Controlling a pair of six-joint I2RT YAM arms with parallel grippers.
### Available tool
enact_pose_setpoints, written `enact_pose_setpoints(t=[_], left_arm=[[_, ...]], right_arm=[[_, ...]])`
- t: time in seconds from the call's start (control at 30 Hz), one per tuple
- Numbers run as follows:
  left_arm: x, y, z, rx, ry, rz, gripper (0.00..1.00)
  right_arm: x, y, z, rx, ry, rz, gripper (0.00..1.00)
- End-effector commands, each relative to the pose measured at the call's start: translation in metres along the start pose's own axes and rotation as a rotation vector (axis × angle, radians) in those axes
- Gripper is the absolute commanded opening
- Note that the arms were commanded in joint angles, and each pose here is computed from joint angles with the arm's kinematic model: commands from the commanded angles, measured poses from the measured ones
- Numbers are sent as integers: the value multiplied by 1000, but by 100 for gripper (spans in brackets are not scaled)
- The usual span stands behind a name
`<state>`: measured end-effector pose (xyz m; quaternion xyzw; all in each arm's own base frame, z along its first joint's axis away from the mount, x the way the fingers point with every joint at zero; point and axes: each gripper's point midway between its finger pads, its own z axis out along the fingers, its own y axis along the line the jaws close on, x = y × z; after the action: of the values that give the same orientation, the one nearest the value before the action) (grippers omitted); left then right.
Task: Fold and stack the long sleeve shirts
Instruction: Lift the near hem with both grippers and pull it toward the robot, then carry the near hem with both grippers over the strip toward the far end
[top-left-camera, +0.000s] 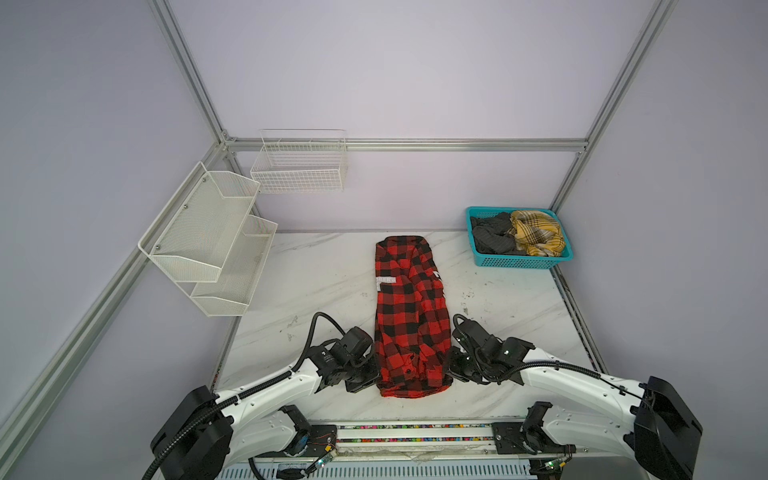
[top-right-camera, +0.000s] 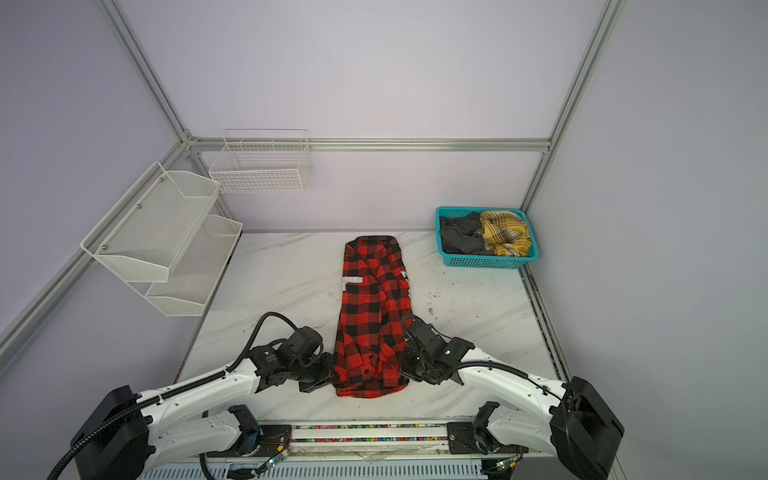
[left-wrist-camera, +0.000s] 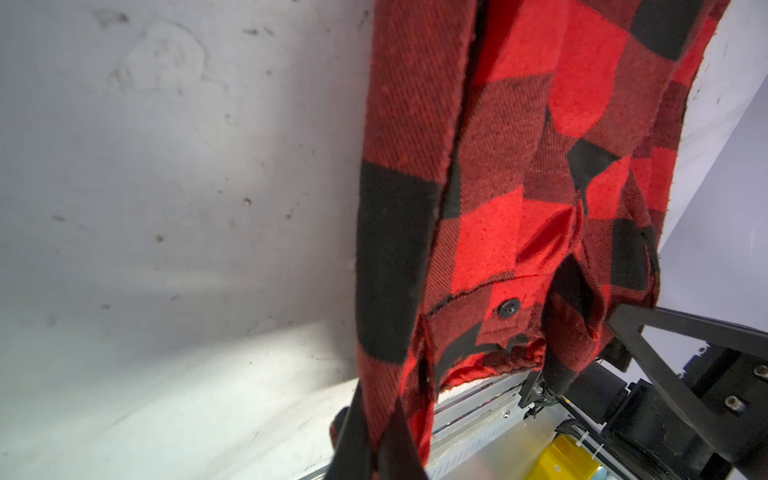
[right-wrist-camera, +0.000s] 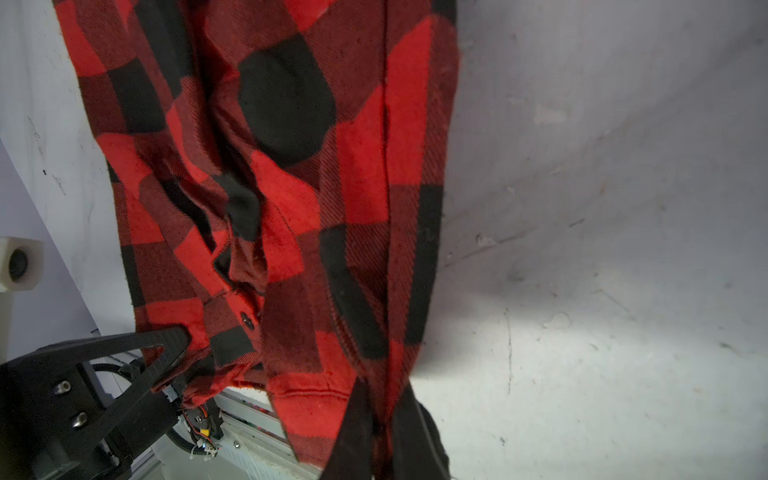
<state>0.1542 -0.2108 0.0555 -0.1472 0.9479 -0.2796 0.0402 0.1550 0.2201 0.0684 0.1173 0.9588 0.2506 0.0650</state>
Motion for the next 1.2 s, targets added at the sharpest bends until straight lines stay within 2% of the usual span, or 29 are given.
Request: enact_pose_setpoints(t=[0.0,0.47,0.67,1.0,1.17], left_arm=[[4,9,3,-7,-4,-11,0],[13,14,7,-27,17,-12,0],[15,9,-1,18,-4,-36,0],[0,-38,-34,157,-82,-51,0],[-26,-68,-49,179,-182,-19,0]], right_arm=[[0,1,-7,19,-13,14,0],[10,-4,-11,27,1,-2,0],[13,-9,-15,63,-5,-13,0],[0,17,-47,62,-53,-9,0],[-40,45,-53,56,-81,-27,0]])
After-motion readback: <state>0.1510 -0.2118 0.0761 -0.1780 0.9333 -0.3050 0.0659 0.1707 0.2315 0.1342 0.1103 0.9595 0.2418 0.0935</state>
